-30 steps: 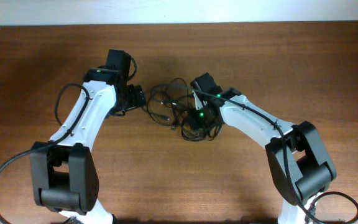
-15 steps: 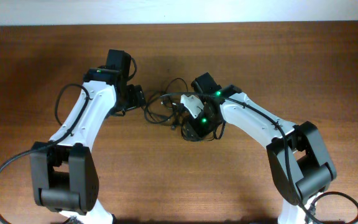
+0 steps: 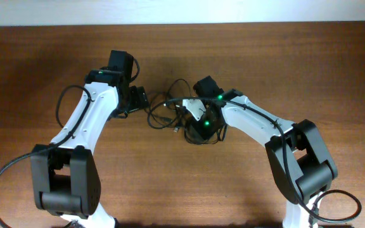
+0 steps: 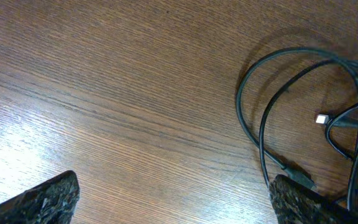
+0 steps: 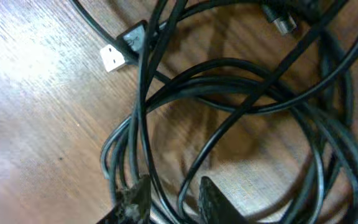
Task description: Untangle cables
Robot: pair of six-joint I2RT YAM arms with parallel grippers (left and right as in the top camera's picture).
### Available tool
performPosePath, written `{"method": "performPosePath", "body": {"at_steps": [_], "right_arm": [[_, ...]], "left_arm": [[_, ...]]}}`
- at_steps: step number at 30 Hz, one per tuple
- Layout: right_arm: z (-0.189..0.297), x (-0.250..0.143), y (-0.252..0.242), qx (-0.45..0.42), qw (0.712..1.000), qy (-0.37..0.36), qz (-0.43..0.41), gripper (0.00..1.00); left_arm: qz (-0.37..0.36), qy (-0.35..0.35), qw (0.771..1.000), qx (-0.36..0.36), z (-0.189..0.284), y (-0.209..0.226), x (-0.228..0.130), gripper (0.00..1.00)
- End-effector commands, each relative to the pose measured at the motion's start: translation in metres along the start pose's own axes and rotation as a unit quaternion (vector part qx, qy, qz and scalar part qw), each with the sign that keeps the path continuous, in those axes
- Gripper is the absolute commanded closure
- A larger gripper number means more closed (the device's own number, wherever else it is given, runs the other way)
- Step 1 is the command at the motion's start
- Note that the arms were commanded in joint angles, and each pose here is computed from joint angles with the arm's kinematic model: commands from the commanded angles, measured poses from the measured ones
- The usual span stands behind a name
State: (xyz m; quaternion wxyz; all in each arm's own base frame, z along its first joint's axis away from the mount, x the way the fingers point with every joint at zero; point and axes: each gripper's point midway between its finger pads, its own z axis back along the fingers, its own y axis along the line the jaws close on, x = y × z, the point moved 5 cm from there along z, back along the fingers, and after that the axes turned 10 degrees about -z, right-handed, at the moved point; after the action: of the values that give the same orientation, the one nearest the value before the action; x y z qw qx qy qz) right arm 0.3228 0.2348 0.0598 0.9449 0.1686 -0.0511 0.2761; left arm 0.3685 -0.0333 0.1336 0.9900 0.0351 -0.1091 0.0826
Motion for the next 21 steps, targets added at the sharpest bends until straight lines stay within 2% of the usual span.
{"method": "performPosePath", "body": {"at_steps": [1,4,7,11,16,20,21], "right_arm": [[-0.005,0.0,-0.011,-0.048,0.999,0.0,-0.001,0.9],[-0.004,0.006,-0.021,-0.087,0.995,-0.021,-0.054,0.95],[-0.004,0.011,-0.015,-0.061,0.99,-0.036,-0.119,0.96],[0.003,0.02,-0.009,-0.041,0.991,-0.042,-0.119,0.96],[0.037,0.036,0.0,-0.048,0.991,-0.041,-0.12,0.95],[0.045,0.036,-0.021,-0.116,0.978,-0.053,-0.165,0.8],[0.045,0.035,-0.023,-0.111,0.978,-0.049,-0.172,0.66]], "left_arm": [[-0.002,0.005,1.0,0.011,-0.004,0.003,-0.003,0.01],[-0.001,0.005,1.0,0.011,-0.004,0.003,-0.002,0.01],[-0.001,0.005,1.0,0.011,-0.004,0.003,-0.002,0.01],[-0.001,0.005,1.0,0.011,-0.004,0.003,-0.002,0.01],[-0.001,0.005,1.0,0.011,-0.004,0.003,-0.002,0.01],[-0.001,0.005,1.0,0.011,-0.004,0.003,-0.002,0.01],[-0.001,0.005,1.0,0.011,-0.004,0.003,-0.002,0.01]]}}
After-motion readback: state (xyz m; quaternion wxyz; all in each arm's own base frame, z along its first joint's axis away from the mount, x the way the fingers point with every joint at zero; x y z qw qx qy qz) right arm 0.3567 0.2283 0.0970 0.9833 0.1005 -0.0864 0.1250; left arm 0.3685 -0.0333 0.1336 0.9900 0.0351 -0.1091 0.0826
